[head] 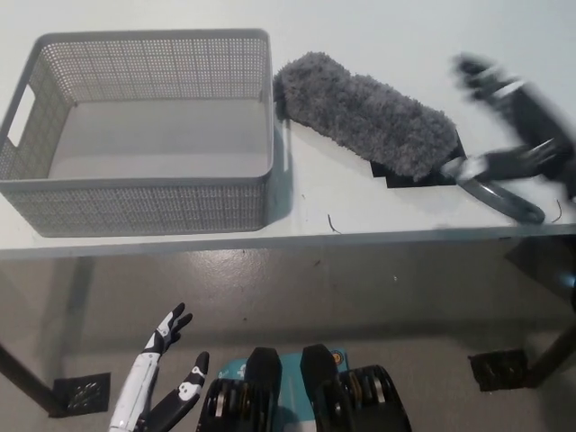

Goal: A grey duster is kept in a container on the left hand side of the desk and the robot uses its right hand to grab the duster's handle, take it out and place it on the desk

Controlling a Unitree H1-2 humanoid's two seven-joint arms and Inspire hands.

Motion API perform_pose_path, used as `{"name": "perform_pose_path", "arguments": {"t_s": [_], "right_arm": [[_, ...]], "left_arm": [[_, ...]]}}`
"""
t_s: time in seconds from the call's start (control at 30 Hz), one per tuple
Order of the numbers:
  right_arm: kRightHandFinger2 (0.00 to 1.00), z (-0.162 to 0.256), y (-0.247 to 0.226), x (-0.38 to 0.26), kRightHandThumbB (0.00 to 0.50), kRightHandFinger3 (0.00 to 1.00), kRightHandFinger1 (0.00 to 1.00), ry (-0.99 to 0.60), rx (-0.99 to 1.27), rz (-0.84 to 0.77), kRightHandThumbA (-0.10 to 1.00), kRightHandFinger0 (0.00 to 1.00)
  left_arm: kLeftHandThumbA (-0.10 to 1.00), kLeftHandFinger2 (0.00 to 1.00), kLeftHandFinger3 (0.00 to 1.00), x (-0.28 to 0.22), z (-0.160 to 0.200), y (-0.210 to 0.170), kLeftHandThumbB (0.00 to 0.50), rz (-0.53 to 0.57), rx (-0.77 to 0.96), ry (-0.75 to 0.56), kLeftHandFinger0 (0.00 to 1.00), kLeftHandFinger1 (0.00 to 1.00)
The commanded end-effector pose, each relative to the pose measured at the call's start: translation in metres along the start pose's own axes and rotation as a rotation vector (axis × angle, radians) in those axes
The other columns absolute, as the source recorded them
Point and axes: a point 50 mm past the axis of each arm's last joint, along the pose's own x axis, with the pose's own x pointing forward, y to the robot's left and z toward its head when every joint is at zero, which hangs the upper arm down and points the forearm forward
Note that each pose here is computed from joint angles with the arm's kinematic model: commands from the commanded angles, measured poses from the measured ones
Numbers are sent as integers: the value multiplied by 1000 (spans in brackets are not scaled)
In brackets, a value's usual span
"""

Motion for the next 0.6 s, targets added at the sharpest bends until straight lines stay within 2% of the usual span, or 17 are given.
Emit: {"name": "perform_pose_path", "arguments": {"t_s": [0.0, 0.13, 0.27, 0.3, 0.33, 0.37, 0.4, 0.43, 0.47, 0.5, 0.57], "right_arm": [[1000, 277, 147, -122, 290, 1000, 1000, -1081, 409, -529, 1000, 1000], [1000, 277, 145, -122, 287, 1000, 1000, -1086, 402, -536, 1000, 1000], [1000, 277, 147, -123, 284, 1000, 1000, -1084, 405, -542, 1000, 1000], [1000, 216, 145, -106, 92, 1000, 1000, -960, 228, -705, 1000, 1000], [1000, 107, 152, -117, 484, 1000, 1000, -562, 124, -740, 1000, 1000], [1000, 82, 152, -134, 344, 1000, 1000, -528, 22, -702, 1000, 1000], [1000, 69, 147, -146, 308, 1000, 1000, -553, -95, -615, 1000, 1000], [1000, 57, 147, -153, 235, 1000, 1000, -533, -162, -594, 1000, 1000], [1000, 43, 148, -156, 285, 1000, 1000, -498, -147, -592, 1000, 1000], [1000, 39, 148, -157, 288, 1000, 1000, -492, -139, -591, 1000, 1000], [1000, 12, 144, -167, 241, 1000, 1000, -414, -127, -576, 1000, 1000]], "left_arm": [[570, 903, 1000, 10, 11, -3, 4, -3, -7, -72, 1000, 972], [535, 887, 1000, 15, 13, -6, 16, 2, -13, -78, 1000, 958], [529, 891, 1000, 15, 14, -3, 1, -6, -10, -78, 1000, 960], [618, 920, 1000, 15, 14, -3, 1, -8, -12, -78, 1000, 984], [649, 934, 1000, 15, 14, -4, 0, -14, -16, -81, 1000, 992], [645, 936, 1000, 15, 14, -4, 0, -15, -17, -83, 1000, 990], [629, 937, 1000, 16, 14, -5, 0, -13, -21, -88, 1000, 988], [625, 950, 1000, 17, 13, -6, 0, -10, -25, -83, 1000, 1000], [602, 951, 1000, 16, 13, -7, 0, -6, -32, -82, 1000, 999], [601, 951, 1000, 16, 13, -7, 0, -5, -34, -82, 1000, 999], [617, 956, 1000, 16, 13, -8, 3, -1, -35, -78, 1000, 1000]]}}
